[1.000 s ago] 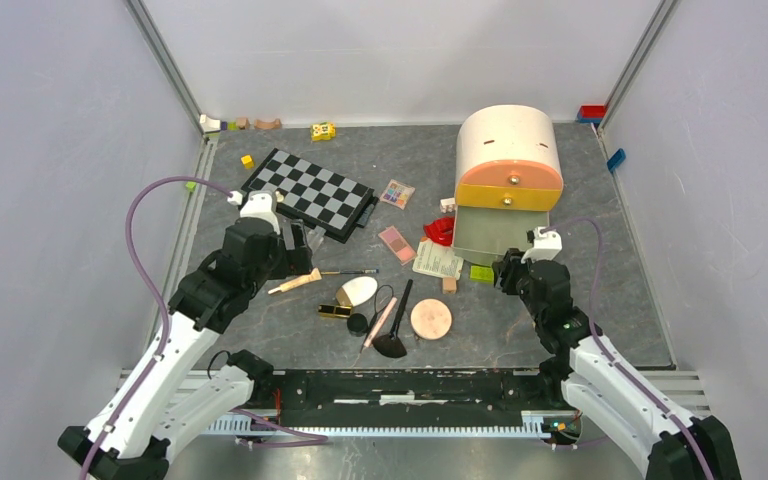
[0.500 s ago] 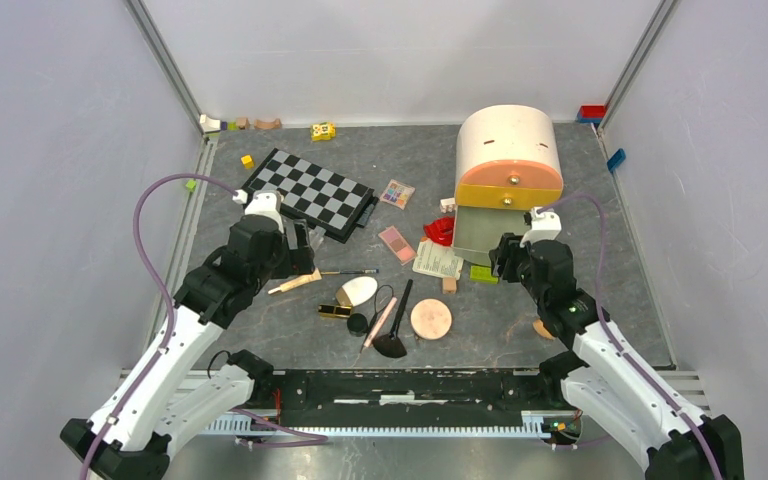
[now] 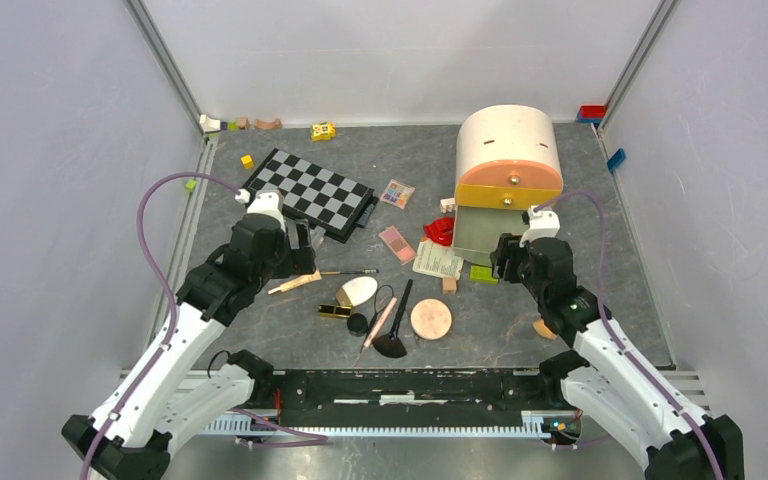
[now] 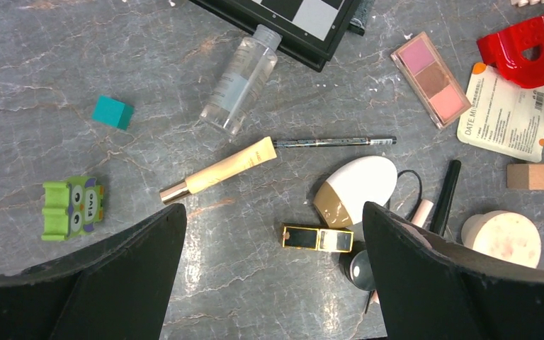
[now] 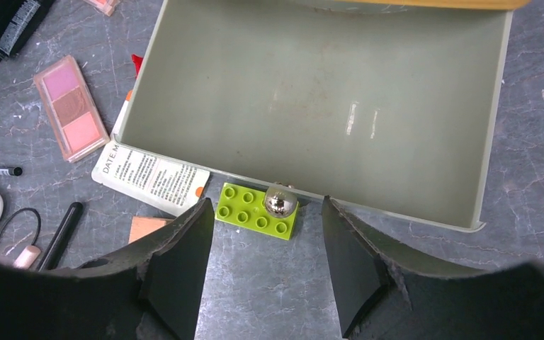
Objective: Organize the makeup
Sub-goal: Pick up the makeup from the center of the board.
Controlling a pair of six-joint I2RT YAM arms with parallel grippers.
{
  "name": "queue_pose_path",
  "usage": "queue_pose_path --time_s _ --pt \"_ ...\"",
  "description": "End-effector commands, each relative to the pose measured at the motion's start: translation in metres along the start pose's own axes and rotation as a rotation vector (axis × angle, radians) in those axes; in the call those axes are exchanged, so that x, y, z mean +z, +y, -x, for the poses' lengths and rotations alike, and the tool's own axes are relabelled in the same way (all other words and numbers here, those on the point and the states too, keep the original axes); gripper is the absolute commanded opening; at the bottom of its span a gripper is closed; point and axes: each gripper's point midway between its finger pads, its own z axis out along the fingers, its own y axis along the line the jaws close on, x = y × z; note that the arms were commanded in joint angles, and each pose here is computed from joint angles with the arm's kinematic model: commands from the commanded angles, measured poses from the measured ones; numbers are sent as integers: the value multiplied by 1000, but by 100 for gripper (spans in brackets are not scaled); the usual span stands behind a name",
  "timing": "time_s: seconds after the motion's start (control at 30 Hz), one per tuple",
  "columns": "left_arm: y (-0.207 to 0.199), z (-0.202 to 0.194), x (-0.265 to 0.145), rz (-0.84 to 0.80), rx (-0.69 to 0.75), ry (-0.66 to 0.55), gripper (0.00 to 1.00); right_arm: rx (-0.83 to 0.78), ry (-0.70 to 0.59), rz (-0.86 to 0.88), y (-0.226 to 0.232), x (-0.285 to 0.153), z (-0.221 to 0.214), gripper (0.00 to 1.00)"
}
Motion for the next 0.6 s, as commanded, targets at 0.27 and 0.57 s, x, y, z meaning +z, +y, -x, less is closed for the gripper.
queue_pose_path --time_s 0.27,0.57 --pt "-21 -1 8 -95 9 29 100 -38 -55 41 9 -15 32 76" --pt "-31 -12 12 -132 -49 79 100 -58 19 147 25 -16 13 76"
